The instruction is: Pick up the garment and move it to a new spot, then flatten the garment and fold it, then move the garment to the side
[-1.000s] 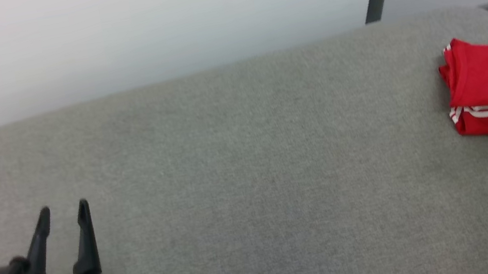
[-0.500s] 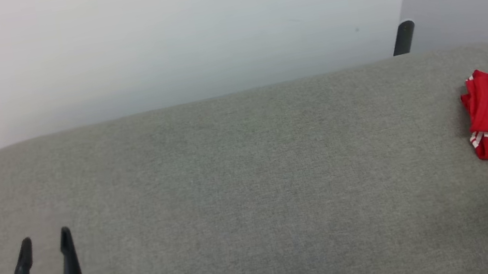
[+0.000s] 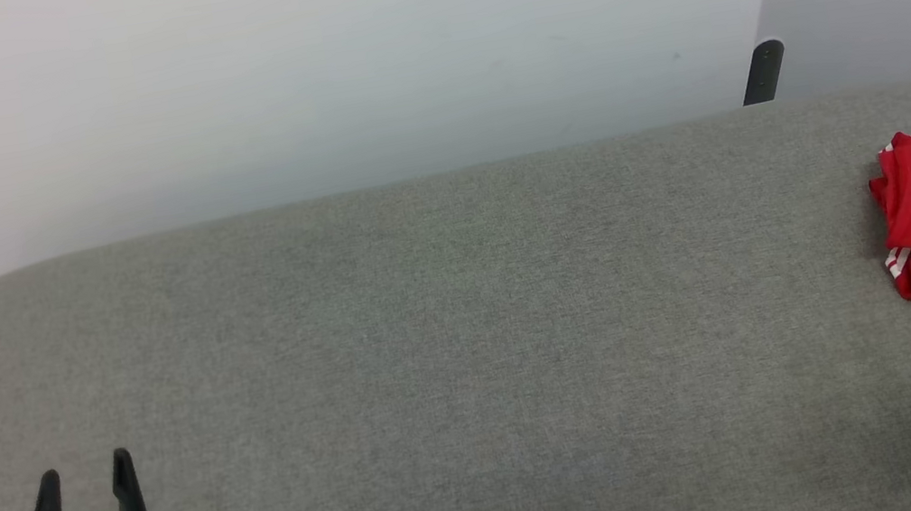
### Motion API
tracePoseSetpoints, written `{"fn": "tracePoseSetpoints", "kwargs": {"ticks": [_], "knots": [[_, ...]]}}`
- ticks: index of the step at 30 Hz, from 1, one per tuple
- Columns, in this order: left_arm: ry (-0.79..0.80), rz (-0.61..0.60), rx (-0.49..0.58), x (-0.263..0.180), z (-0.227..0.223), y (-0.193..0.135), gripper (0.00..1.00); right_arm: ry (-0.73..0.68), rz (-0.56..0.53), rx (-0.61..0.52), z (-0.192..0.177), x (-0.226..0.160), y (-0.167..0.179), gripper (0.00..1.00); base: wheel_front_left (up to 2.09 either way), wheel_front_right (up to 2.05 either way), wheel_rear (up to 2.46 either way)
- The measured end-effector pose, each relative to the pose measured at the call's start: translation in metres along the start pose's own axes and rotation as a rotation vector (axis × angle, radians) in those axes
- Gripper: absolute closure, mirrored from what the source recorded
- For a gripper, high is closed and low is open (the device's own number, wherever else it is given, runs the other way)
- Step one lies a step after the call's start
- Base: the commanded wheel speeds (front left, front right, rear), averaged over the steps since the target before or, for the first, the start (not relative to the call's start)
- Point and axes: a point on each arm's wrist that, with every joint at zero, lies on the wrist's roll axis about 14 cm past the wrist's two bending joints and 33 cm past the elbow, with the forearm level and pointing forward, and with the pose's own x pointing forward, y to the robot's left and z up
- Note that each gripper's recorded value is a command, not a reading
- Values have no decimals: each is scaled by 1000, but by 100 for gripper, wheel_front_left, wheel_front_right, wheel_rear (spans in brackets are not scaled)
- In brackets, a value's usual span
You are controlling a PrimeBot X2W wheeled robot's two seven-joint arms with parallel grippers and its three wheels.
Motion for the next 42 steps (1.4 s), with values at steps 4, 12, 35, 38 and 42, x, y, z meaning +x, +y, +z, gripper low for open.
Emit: {"fn": "tracePoseSetpoints", "kwargs": {"ticks": [4, 12, 35, 38, 42], "knots": [[13, -6, -1, -1, -4, -2, 0, 10, 3, 10, -4, -3, 3, 0, 0, 0, 0], [38, -16, 1, -3, -11, -4, 0, 21, 12, 15, -8, -6, 8, 0, 0, 0, 0], [174, 19, -84, -25, -53, -7, 100, 134, 11, 148, -45, -17, 31, 100, 0, 0, 0], [181, 36, -140, -25, -54, -7, 100, 141, -7, 210, -46, -17, 32, 100, 0, 0, 0], [188, 55, -208, -24, -56, -7, 100, 147, -26, 289, -47, -16, 33, 100, 0, 0, 0]]}}
